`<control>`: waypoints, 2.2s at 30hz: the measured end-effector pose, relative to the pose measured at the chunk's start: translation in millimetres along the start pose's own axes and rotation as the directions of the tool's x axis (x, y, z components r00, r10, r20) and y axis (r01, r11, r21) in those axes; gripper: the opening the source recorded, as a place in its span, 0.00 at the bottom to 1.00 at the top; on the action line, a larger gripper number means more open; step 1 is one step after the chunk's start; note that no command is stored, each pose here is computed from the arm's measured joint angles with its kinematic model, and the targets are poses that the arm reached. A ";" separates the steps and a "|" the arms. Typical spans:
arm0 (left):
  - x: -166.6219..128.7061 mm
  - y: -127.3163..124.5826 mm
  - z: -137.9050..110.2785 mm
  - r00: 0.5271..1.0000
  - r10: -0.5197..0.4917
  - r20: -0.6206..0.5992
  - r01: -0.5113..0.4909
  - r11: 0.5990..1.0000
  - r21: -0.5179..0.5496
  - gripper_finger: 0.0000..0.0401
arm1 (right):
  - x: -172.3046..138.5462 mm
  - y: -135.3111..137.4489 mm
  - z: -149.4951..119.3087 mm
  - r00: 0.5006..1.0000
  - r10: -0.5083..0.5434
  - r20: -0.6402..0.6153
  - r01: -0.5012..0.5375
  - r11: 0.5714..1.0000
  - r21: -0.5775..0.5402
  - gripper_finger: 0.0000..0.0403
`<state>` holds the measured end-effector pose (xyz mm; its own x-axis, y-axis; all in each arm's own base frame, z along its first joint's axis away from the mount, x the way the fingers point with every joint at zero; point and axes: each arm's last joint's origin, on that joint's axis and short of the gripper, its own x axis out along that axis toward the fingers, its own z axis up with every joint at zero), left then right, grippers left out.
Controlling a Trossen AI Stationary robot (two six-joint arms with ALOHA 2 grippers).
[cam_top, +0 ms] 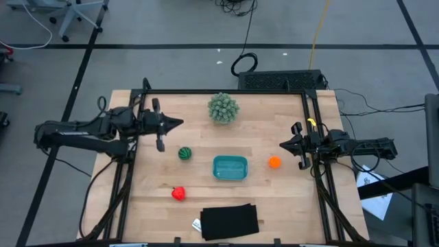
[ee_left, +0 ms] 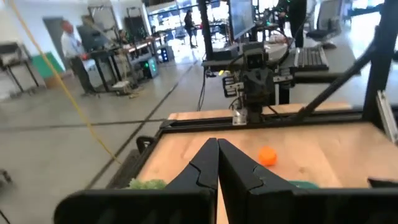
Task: Pick and placing Produce into tupperware
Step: Put the watermelon toy into the bin
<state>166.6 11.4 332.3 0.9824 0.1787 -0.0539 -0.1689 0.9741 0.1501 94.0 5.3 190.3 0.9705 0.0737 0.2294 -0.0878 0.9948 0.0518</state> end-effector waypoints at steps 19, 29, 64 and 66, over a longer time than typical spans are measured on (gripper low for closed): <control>46.6 21.6 29.4 0.842 -0.175 -0.511 0.201 0.980 -0.004 0.02 | 0.0 0.0 -0.1 1.000 0.000 -0.001 0.000 1.000 0.000 0.00; 72.4 31.0 22.7 0.682 -0.275 -0.678 0.274 0.955 -0.112 0.02 | 0.0 0.0 -0.1 1.000 0.000 -0.001 0.000 1.000 0.000 0.00; 103.4 10.5 3.9 0.398 -0.270 -0.877 0.693 0.715 0.095 0.02 | 0.0 0.0 -0.1 1.000 -0.001 -0.001 0.001 1.000 0.000 0.00; 103.3 10.4 3.9 0.397 -0.272 -0.877 0.693 0.715 0.091 0.03 | 0.0 0.0 -0.1 1.000 0.000 -0.001 0.000 1.000 0.000 0.00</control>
<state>266.6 39.4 332.1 0.3663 -0.0733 -0.9276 0.5669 0.8081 0.1599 94.0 5.3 190.2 0.9708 0.0734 0.2283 -0.0873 0.9948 0.0516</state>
